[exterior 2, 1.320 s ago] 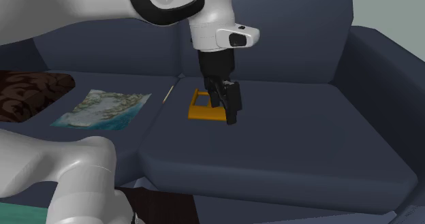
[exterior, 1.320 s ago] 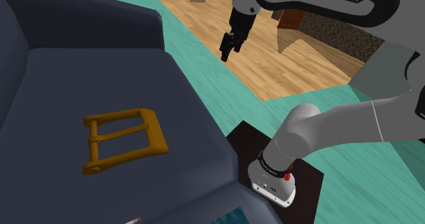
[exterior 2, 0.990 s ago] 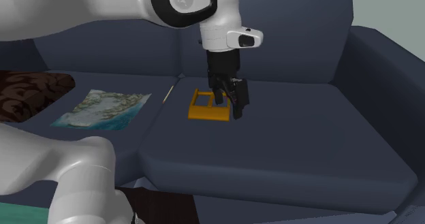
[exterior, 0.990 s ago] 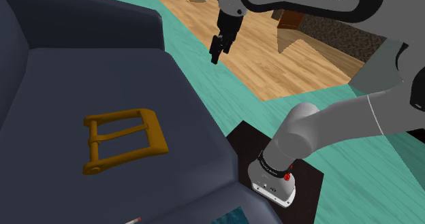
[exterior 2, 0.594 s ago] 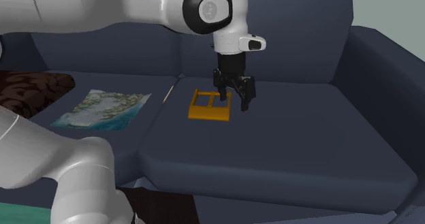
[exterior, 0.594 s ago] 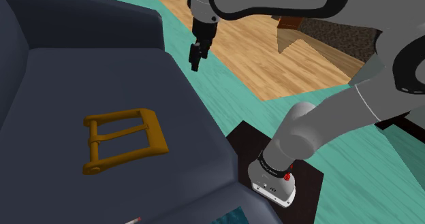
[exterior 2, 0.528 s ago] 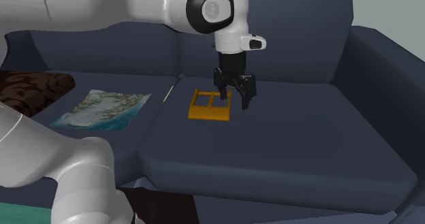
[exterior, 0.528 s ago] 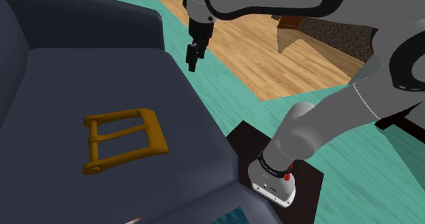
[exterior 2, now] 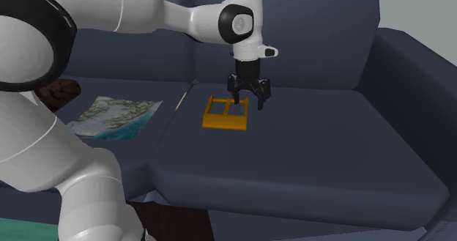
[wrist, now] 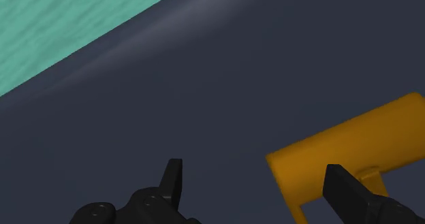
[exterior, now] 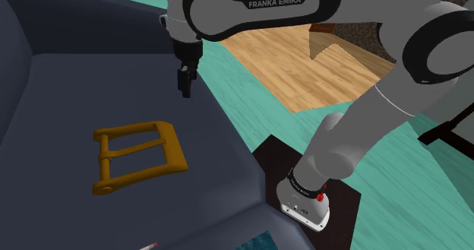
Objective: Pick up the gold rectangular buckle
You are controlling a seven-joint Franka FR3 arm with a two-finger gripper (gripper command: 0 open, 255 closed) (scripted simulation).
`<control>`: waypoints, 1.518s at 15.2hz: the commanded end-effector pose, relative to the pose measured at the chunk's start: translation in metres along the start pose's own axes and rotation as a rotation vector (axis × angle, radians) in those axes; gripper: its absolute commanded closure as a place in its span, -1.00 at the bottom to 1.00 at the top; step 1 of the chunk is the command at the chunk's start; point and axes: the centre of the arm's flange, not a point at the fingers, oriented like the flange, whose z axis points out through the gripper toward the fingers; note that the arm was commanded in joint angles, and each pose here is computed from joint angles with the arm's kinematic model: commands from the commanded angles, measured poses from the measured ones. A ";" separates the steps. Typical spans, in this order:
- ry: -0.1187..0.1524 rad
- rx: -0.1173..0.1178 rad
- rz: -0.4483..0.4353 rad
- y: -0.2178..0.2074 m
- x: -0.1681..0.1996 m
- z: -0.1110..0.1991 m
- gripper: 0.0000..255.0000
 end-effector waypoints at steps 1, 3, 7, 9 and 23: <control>-0.007 0.004 -0.064 -0.017 0.019 0.008 -1.00; -0.015 0.007 -0.127 -0.036 0.037 0.016 -1.00; -0.030 0.013 -0.251 -0.076 0.069 0.032 -1.00; -0.037 0.017 -0.314 -0.097 0.083 0.040 -1.00; -0.062 0.027 -0.520 -0.178 0.121 0.104 -1.00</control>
